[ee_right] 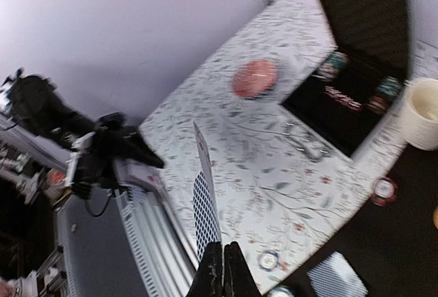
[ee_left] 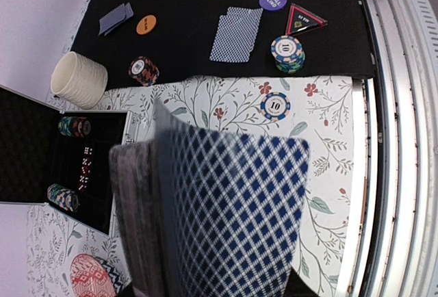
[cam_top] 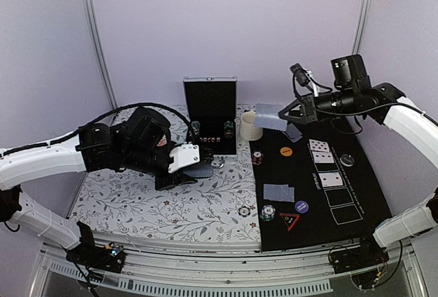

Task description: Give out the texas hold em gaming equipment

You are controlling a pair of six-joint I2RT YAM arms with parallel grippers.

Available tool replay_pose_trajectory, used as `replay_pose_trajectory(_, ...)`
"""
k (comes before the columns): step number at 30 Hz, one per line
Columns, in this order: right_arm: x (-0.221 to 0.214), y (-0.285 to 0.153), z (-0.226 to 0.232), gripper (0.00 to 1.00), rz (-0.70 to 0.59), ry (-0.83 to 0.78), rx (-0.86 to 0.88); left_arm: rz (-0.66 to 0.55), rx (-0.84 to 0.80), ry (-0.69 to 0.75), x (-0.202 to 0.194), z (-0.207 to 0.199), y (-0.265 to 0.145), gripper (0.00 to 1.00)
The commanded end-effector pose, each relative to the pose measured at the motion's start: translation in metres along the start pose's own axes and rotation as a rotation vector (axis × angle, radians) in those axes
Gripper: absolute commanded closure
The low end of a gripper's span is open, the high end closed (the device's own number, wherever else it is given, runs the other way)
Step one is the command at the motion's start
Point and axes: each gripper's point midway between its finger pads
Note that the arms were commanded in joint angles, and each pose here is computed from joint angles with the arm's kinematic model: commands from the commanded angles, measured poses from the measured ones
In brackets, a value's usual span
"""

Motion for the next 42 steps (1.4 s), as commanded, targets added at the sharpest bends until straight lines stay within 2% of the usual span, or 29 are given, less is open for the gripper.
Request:
replay_pose_trajectory(1,-0.034,-0.057,-0.122,0.98,0.114,0.226,-0.394,0.000,0.011,-0.013,-0.003,0.003,0.000,0.62)
replay_pose_trajectory(2,-0.053,-0.066,-0.145,0.98,0.170,0.274,-0.465,0.001,0.010,-0.012,-0.003,0.003,0.000,0.62)
replay_pose_trajectory(3,-0.054,-0.076,-0.160,0.98,0.153,0.284,-0.495,0.000,0.011,-0.010,-0.003,0.003,-0.001,0.62)
replay_pose_trajectory(5,-0.048,-0.083,-0.156,0.98,0.113,0.306,-0.384,-0.003,0.010,-0.009,-0.001,0.003,-0.001,0.62)
replay_pose_trajectory(6,-0.045,-0.086,-0.157,0.98,0.113,0.269,-0.388,-0.007,0.011,-0.008,0.000,0.004,-0.002,0.62)
replay_pose_trajectory(9,-0.051,-0.104,-0.191,0.98,0.174,0.183,-0.598,-0.019,0.008,-0.005,0.002,0.003,-0.004,0.62)
replay_pose_trajectory(11,-0.058,-0.108,-0.205,0.98,0.246,0.070,-0.648,-0.035,-0.001,-0.007,0.005,0.002,-0.004,0.62)
replay_pose_trajectory(13,-0.067,-0.106,-0.207,0.98,0.285,0.043,-0.622,-0.040,-0.009,-0.008,0.005,0.000,-0.004,0.62)
replay_pose_trajectory(15,-0.091,-0.103,-0.212,0.98,0.350,0.060,-0.610,-0.038,-0.009,-0.007,0.005,0.000,-0.003,0.62)
replay_pose_trajectory(18,-0.165,-0.105,-0.233,0.98,0.505,0.106,-0.647,-0.046,-0.012,-0.008,0.006,0.000,-0.003,0.62)
replay_pose_trajectory(23,-0.207,-0.127,-0.249,0.98,0.562,0.098,-0.746,-0.067,-0.025,-0.004,0.009,-0.004,-0.004,0.62)
replay_pose_trajectory(27,-0.211,-0.131,-0.268,0.98,0.541,0.132,-0.781,-0.078,-0.025,-0.001,0.011,-0.003,-0.006,0.62)
replay_pose_trajectory(36,-0.223,-0.157,-0.321,0.98,0.622,0.290,-0.940,-0.087,-0.024,0.003,0.013,-0.003,-0.007,0.62)
replay_pose_trajectory(42,-0.221,-0.149,-0.335,0.98,0.615,0.335,-0.920,-0.089,-0.022,0.004,0.013,-0.003,-0.008,0.61)
Point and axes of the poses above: each gripper's point midway between its finger pads, its own y axis out along the fingers, its own z axis along the line the jaws close on, x = y × z, and after that the axes turned 15 degrees about y, right-handed
